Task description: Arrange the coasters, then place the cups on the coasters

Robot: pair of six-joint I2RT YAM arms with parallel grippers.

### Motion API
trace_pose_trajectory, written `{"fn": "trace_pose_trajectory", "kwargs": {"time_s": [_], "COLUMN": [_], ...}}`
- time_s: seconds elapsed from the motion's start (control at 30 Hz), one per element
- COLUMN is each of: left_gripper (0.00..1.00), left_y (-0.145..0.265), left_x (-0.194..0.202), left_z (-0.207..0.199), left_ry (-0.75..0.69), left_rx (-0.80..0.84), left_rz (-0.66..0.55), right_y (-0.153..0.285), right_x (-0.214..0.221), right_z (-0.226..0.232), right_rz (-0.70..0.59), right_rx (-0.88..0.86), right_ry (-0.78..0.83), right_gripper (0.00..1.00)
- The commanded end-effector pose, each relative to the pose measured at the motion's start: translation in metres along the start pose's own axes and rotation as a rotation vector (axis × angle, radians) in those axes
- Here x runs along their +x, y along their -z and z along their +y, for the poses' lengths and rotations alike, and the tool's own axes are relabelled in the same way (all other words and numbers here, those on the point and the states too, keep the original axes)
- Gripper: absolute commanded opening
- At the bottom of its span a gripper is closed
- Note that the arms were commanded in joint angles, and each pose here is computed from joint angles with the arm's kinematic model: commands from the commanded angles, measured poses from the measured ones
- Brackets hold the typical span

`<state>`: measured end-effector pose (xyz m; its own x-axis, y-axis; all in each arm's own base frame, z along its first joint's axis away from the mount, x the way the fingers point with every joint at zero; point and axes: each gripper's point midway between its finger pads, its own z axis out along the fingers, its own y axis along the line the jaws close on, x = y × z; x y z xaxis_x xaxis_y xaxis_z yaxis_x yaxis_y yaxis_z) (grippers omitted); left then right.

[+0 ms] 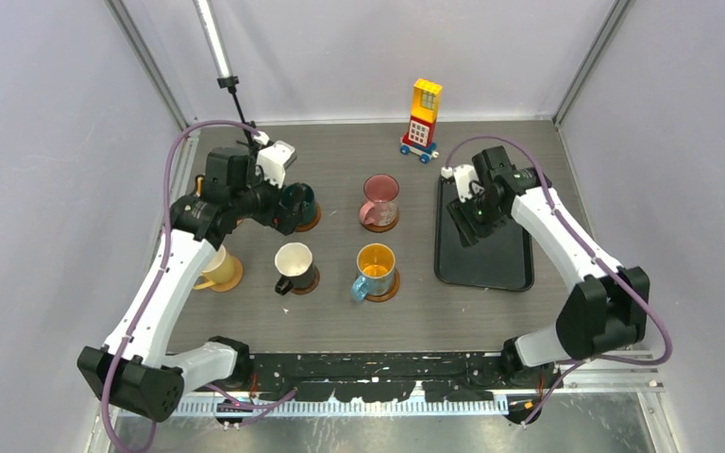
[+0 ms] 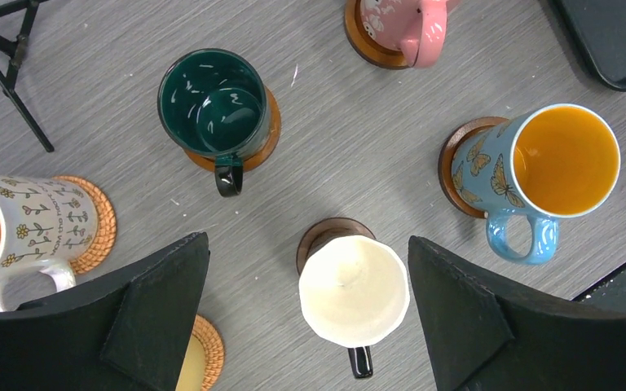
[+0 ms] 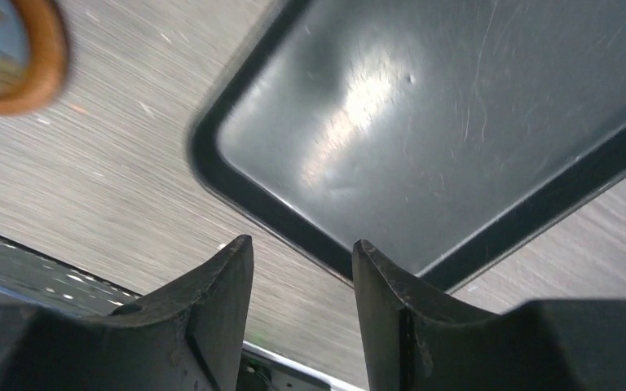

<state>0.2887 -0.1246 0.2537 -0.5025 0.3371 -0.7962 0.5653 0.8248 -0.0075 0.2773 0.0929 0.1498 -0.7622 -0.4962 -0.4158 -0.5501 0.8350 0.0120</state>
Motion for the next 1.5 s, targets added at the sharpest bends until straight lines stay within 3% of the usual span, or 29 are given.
{"fn": "trace_pose_trajectory", "kwargs": {"time_s": [0.0,0.3,0.53,0.97,1.17,1.37,1.47], "left_gripper": [0.94,0.94,0.94,0.95,0.97,1.0,1.0], "left_y": [0.004,0.0,0.005,0.011,0.011,0.014,0.018], "left_x": [-0.012,-0.009,-0.005,-0.001,0.0,0.008,-0.001], "left_z": [0.001,-0.001,-0.002,-0.003,-0.004,0.001,0.011], "left_ry": [0.0,0.033,0.032,0.012,0.016,0.083,0.123], "left_rx": [0.0,0.012,0.004,0.0,0.006,0.019,0.02], "left_rz": [-0.026,-0.01,-0.01,-0.014,0.006,0.221,0.257], "right_y": [-0.018,-0.069,-0.09,-0.082,-0.07,-0.03,-0.007], "right_x": [0.04,0.048,0.074,0.133,0.109,0.028,-0.005], "right_z": [-0.02,-0.02,-0.002,0.034,0.041,0.023,-0.004], "right_rz": [0.173,0.255,0.34,0.47,0.384,0.144,0.039], "right_rx": [0.034,-0.021,-0.09,-0.157,-0.138,-0.139,-0.109], "right_ry": [0.084,0.087,0.185,0.246,0.181,0.055,-0.017], "right_gripper": [0.52,0.54,0.55,0.55,0.56,0.6,0.6]}}
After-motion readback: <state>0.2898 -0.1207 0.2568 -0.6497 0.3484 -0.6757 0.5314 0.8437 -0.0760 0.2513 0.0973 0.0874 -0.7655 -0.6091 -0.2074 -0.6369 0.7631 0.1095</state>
